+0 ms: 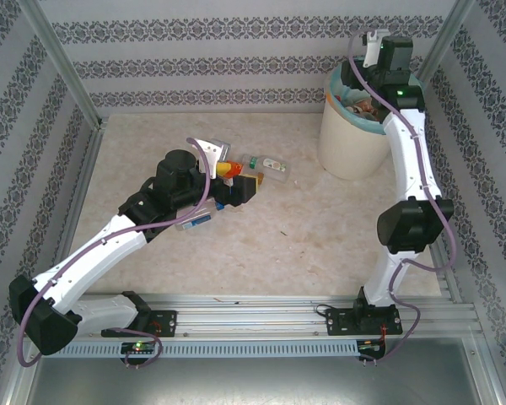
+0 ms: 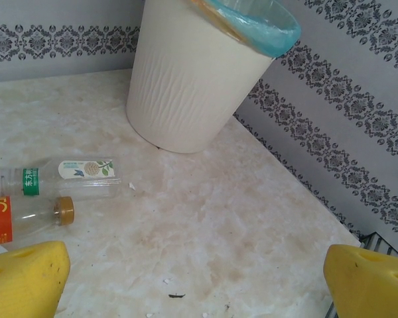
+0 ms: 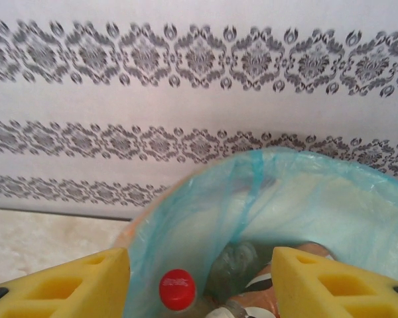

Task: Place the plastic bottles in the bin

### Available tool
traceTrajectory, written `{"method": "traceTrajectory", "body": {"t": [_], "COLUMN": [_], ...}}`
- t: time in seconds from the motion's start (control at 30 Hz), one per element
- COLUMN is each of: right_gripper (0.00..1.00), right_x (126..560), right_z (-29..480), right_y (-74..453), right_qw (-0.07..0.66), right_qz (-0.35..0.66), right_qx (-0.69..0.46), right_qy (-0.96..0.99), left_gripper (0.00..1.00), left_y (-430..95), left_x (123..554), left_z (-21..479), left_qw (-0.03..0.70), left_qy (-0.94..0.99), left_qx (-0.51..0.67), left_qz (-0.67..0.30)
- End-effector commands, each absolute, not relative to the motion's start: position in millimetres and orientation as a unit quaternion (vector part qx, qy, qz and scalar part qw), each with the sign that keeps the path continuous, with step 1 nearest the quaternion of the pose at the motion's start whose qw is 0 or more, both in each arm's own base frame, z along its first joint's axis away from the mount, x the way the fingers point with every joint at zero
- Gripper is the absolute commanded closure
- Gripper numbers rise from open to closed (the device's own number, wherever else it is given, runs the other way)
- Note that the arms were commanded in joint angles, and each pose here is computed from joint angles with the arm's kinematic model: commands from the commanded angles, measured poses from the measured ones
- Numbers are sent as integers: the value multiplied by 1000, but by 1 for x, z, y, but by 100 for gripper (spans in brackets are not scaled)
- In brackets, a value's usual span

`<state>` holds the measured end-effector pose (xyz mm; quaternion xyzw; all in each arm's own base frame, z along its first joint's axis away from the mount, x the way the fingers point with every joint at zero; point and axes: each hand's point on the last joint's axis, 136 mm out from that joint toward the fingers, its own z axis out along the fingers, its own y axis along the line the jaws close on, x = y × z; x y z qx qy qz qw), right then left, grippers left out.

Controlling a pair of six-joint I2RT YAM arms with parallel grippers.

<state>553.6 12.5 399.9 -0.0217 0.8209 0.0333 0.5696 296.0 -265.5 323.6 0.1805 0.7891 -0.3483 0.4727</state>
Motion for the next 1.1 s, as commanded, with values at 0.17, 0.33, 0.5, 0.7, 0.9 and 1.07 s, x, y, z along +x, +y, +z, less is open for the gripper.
{"method": "traceTrajectory", "body": {"t": [0.17,0.33,0.5,0.7,0.9,1.07], "right_gripper": [43,43,42,42,42,42], "right_x": [500,445,405,378,364,359], "right_z": [454,472,459,440,421,408], "right_y": [55,113,159,186,189,182], "right_qw": [600,621,625,604,593,589], "right_qz": [106,136,170,193,194,185], "right_qx": [-31,-92,-146,-176,-179,-172], "right_qy": [792,766,748,753,761,768], "left_gripper": [2,2,2,5,6,9], "left_y": [-235,-200,-171,-134,-123,-127], "left_x": [306,318,326,331,329,326], "left_z": [318,301,276,226,194,169], "left_qw": [493,468,399,325,285,254], "left_qy": [820,850,890,929,941,947], "left_qx": [188,210,210,158,143,147], "left_qz": [-223,-120,-71,-82,-116,-131]}}
